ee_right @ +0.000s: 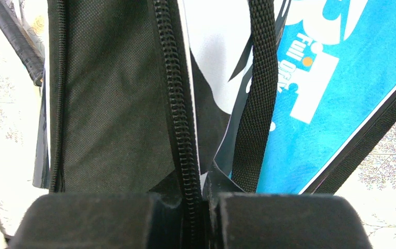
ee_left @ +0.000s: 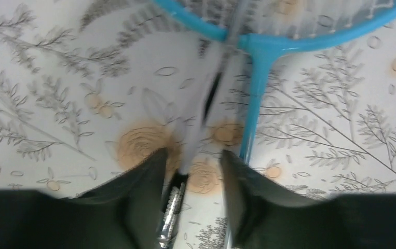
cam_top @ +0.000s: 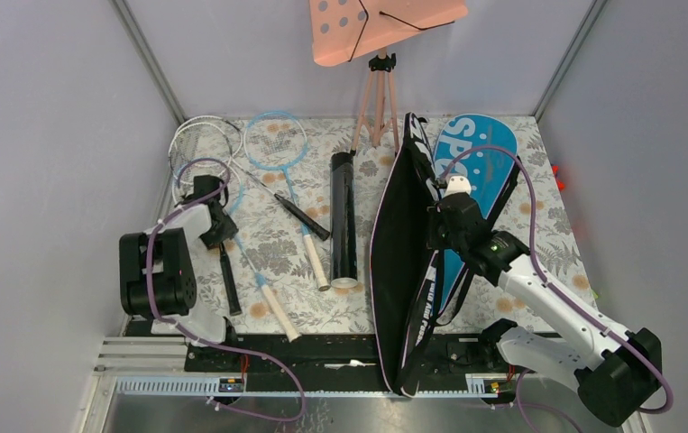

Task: Pack up the badminton gear
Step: Pick up the racket from the center of the board.

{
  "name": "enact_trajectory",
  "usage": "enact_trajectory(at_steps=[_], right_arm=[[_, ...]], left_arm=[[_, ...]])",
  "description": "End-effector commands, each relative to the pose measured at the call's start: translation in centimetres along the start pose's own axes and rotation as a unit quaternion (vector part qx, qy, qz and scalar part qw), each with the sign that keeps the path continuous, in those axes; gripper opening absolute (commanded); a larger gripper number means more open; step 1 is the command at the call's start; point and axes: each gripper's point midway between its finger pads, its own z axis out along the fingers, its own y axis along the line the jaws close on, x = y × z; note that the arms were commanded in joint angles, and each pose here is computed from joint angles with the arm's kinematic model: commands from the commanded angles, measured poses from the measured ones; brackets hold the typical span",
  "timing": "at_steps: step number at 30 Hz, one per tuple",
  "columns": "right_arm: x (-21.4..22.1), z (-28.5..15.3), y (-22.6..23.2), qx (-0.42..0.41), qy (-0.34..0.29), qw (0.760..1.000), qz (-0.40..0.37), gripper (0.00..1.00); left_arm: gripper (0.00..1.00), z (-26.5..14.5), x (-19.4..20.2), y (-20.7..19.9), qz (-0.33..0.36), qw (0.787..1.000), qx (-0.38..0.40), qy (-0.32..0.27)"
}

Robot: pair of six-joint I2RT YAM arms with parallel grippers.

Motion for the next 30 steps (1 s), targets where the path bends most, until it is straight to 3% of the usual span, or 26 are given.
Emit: enact_trajectory(at_steps=[1,3,8,14,21,30], right_arm=[[-2.5,-0.4,-0.2,0.004,-0.056,0.998,0.007,0.0],[-2.6,-0.5,-0.2,0.005,-0.056,0.998,0.006,0.0],[-3.1,-0.9,-0.8,0.022,-0.062,0.998,0.006,0.0],[-4.4,-1.8,-2.2,0.07,-0.065,0.995,0.001,0.0],[-8.1,-3.7,-3.7,0.121,-0.088,0.989,-0.01,0.0],[-10.6,-2.4,-6.7,0.179,-0.082,0.98,0.018,0.0]], left_arm=[[0.28,0.2,-0.4,-2.7,0.049,0.999,0.009,0.006],[0.0,0.1,-0.8,-3.2,0.061,0.998,0.0,0.001],[0.0,-3.2,-2.6,-3.3,0.109,0.988,-0.063,-0.086],[0.0,-9.8,-3.9,-5.0,0.138,0.972,-0.065,-0.18],[0.0,-16.8,-2.4,-7.2,0.122,0.962,0.064,-0.235],[0.0,-22.1,2.4,-10.7,0.134,0.926,0.254,-0.246]])
